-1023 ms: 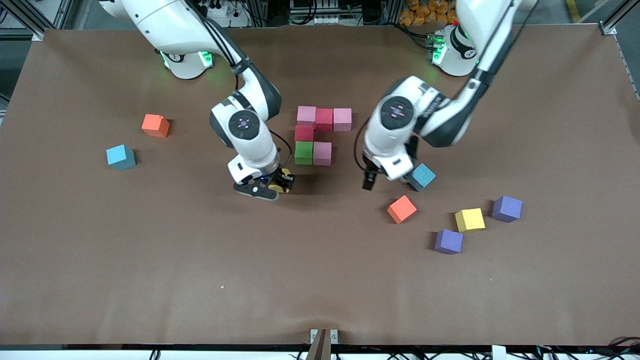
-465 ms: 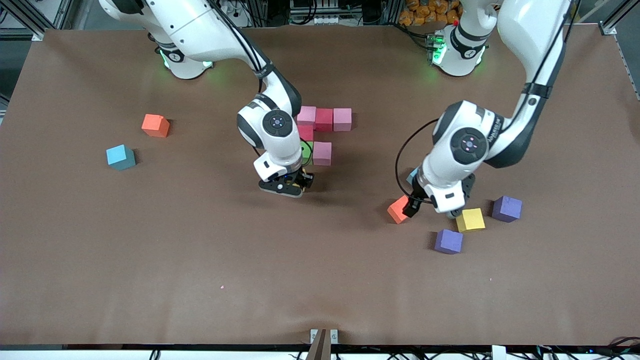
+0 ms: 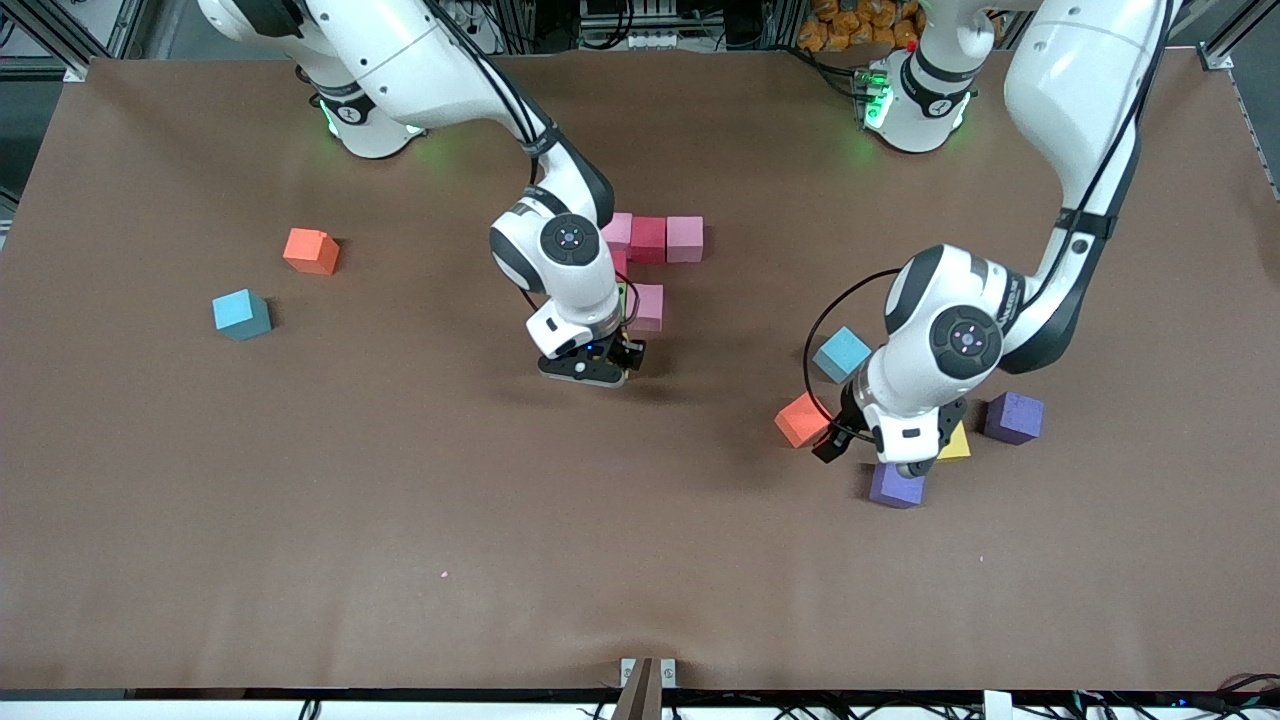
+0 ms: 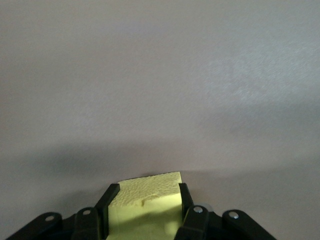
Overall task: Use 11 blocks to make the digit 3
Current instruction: 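Grasp the orange cube with the left gripper while the right gripper holds yellow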
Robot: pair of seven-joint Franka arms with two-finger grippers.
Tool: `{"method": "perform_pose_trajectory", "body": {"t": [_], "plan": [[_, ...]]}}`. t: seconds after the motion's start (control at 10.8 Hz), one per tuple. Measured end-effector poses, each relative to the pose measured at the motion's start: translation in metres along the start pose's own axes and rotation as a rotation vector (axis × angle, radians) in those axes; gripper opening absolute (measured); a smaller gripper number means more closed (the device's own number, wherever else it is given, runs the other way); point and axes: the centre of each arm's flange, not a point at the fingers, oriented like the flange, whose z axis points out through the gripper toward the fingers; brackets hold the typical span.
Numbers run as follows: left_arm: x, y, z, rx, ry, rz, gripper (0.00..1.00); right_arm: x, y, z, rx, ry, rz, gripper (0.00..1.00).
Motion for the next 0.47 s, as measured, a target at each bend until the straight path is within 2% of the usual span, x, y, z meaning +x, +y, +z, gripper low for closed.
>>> {"method": "perform_pose_trajectory", "body": {"t": [0.47], "plan": [[-0.001, 0.002, 0.039, 0.049, 0.006, 0.06, 1.0, -0.004, 0.002, 0.002, -0.044, -0.026, -0.013, 0.52]]}}
